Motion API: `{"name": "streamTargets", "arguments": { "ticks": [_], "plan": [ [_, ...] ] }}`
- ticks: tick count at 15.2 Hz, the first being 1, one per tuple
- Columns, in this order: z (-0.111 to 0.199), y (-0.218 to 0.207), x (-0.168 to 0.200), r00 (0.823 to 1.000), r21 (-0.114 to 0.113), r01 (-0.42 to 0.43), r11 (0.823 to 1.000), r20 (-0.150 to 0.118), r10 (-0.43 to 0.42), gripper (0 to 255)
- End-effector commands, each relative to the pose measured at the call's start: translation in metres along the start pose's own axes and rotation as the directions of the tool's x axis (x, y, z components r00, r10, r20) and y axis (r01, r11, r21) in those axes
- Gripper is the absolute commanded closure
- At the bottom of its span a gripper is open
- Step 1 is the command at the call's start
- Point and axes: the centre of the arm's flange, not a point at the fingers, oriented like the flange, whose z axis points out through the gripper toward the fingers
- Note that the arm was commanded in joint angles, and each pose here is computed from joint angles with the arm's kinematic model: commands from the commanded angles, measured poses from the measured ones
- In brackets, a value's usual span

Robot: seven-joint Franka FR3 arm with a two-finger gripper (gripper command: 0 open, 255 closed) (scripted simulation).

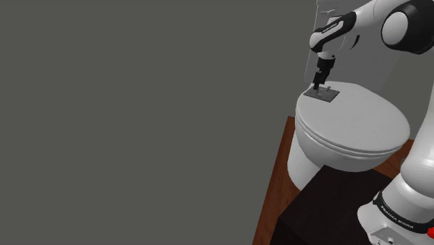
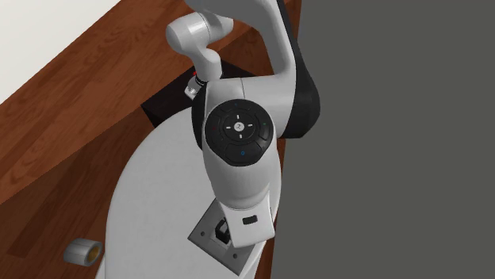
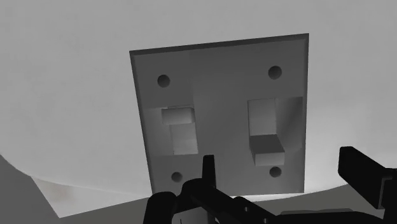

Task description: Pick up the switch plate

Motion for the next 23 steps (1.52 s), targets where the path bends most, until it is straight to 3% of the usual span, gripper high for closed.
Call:
{"name": "streamTargets", "arguments": {
  "ticks": [1,5,6,15,23],
  "plan": [
    [0.011,-0.001,0.001,1.000,0.000,0.000,1.000,0.000,0.000,0],
    [0.025,-0.001,0.001,1.000,0.000,0.000,1.000,0.000,0.000,0],
    [0.025,-0.001,0.001,1.000,0.000,0.000,1.000,0.000,0.000,255],
    [0.025,-0.001,0.001,1.000,0.000,0.000,1.000,0.000,0.000,255],
    [-0.018,0.000,0.001,1.000,0.000,0.000,1.000,0.000,0.000,255]
  ]
}}
